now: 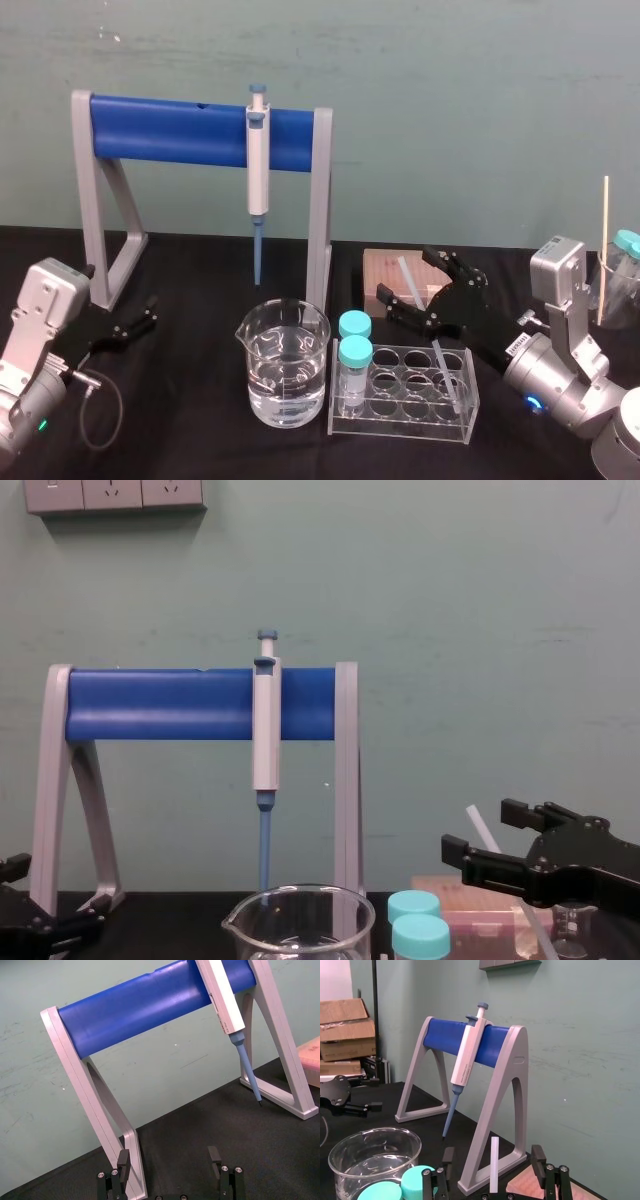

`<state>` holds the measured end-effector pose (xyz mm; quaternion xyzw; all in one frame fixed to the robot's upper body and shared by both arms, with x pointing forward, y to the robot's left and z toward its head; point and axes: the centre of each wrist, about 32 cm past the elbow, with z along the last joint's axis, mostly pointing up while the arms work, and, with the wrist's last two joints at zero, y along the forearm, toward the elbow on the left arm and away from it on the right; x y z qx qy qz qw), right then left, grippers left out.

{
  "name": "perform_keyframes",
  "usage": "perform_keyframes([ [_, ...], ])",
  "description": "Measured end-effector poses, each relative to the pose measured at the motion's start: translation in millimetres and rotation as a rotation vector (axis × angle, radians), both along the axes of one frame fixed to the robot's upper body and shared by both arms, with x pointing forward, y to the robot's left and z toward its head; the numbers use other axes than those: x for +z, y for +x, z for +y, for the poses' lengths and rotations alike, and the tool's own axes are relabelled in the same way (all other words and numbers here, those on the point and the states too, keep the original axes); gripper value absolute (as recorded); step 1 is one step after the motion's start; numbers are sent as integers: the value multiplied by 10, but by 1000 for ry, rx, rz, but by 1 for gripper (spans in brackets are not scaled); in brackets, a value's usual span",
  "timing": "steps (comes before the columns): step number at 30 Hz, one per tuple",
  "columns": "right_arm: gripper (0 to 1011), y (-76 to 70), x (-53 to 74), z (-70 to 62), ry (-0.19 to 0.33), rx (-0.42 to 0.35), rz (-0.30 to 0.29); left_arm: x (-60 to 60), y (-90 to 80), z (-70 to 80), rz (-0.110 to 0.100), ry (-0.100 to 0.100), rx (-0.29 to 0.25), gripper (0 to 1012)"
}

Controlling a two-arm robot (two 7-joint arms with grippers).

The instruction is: Pick up the stirring rod with one hand, then place it down.

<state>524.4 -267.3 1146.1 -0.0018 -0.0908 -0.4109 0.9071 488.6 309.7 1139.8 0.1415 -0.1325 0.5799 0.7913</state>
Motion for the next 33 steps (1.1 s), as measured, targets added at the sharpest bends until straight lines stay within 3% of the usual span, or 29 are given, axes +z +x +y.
perform_keyframes([
  [2, 1002, 0, 0, 0, 0, 0, 0, 0, 0, 0, 0, 0, 0, 1000],
  [6, 1003, -8, 13, 5, 2, -2, -17, 0, 0, 0, 0, 0, 0, 1000],
  [13, 1003, -49, 95, 8, 37, -32, -110, 0, 0, 0, 0, 0, 0, 1000],
  [18, 1003, -76, 158, -20, 65, -74, -157, 0, 0, 0, 0, 0, 0, 1000],
  [22, 1003, -126, 219, -56, 84, -160, -174, 0, 0, 0, 0, 0, 0, 1000],
  [28, 1003, -181, 243, -130, 80, -274, -148, 0, 0, 0, 0, 0, 0, 1001],
  [33, 1003, -252, 207, -249, 56, -357, -64, 0, 0, 0, 0, 0, 0, 1001],
])
